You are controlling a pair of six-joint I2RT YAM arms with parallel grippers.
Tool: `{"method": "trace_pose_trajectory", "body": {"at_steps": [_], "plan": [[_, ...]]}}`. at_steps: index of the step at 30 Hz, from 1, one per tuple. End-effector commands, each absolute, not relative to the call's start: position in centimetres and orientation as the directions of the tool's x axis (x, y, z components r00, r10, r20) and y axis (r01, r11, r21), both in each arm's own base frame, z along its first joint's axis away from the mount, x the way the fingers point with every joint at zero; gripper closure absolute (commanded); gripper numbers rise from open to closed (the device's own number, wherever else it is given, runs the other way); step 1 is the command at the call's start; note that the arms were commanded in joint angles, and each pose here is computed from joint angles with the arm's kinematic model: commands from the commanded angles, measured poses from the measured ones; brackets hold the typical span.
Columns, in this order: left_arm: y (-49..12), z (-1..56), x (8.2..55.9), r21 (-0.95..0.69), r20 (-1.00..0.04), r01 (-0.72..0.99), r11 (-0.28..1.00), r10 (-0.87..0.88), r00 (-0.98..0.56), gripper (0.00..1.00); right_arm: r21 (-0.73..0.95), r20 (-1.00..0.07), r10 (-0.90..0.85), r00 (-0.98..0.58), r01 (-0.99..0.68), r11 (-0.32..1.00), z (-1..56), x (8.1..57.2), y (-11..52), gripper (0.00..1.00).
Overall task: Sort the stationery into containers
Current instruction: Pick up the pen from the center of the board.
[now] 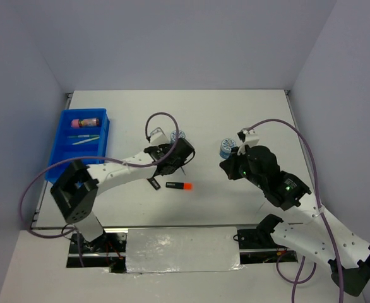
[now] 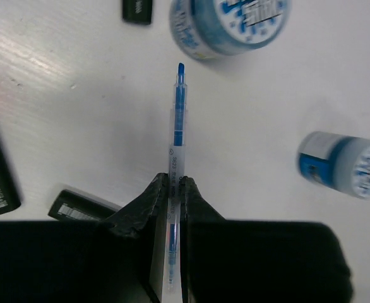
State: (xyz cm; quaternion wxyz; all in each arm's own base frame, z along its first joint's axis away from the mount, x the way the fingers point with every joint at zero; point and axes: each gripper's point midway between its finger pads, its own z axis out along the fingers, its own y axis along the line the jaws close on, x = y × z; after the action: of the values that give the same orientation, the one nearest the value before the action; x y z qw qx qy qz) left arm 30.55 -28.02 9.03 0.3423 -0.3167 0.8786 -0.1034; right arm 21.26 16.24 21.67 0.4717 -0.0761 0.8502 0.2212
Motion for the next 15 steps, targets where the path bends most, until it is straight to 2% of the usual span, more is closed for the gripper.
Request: {"method": "trace_pose_trajectory", "body": {"at_steps": [1,5,6,7,8,9,10,11,12,13,15], "plan": [[-28.7,13.1,31.1,-0.526,-0.565,-0.368,0.767,-0.638,-0.523,1.0,0.346,-0.872,0.14,-0.469,-0.39,0.853,25.3,21.7,17.1,1.0],[-28.9,15.9,29.6,-0.537,-0.658,-0.156,0.829,-0.527,-0.539,1.0,0.407,-0.876,0.214,-0.433,-0.422,0.81,27.6,21.7,18.0,1.0],[-29.5,18.6,29.2,-0.6,-0.66,-0.072,0.797,-0.544,-0.518,1.0,0.422,-0.876,0.234,-0.421,-0.436,0.795,28.3,21.6,18.2,1.0],[-28.7,16.9,28.0,-0.545,-0.703,-0.005,0.838,-0.461,-0.541,1.0,0.434,-0.876,0.253,-0.411,-0.443,0.784,28.8,21.5,18.4,1.0],[-28.7,17.2,27.4,-0.556,-0.712,0.048,0.83,-0.446,-0.543,1.0,0.458,-0.874,0.291,-0.389,-0.461,0.76,30.0,21.6,18.8,1.0],[-29.7,20.8,26.4,-0.646,-0.7,0.175,0.743,-0.486,-0.524,1.0,0.474,-0.871,0.303,-0.388,-0.493,0.73,30.3,21.3,19.4,1.0],[-29.0,18.7,25.1,-0.598,-0.741,0.25,0.761,-0.406,-0.534,1.0,0.492,-0.868,0.339,-0.363,-0.53,0.691,31.6,21.3,20.1,1.0],[-29.0,19.4,24.2,-0.612,-0.748,0.314,0.726,-0.403,-0.527,1.0,0.504,-0.863,0.358,-0.357,-0.545,0.67,32.0,21.3,20.4,1.0],[-29.5,22.6,22.6,-0.652,-0.748,0.433,0.622,-0.433,-0.504,1.0,0.52,-0.854,0.371,-0.366,-0.55,0.654,31.6,21.3,20.9,1.0],[-29.0,21.1,21.5,-0.611,-0.782,0.49,0.621,-0.382,-0.492,1.0,0.549,-0.835,0.425,-0.349,-0.571,0.61,32.9,21.4,21.4,1.0],[-28.7,22.9,19.5,-0.599,-0.801,0.597,0.534,-0.388,-0.456,1.0,0.582,-0.811,0.461,-0.36,-0.573,0.577,32.5,21.9,22.1,1.0]]}}
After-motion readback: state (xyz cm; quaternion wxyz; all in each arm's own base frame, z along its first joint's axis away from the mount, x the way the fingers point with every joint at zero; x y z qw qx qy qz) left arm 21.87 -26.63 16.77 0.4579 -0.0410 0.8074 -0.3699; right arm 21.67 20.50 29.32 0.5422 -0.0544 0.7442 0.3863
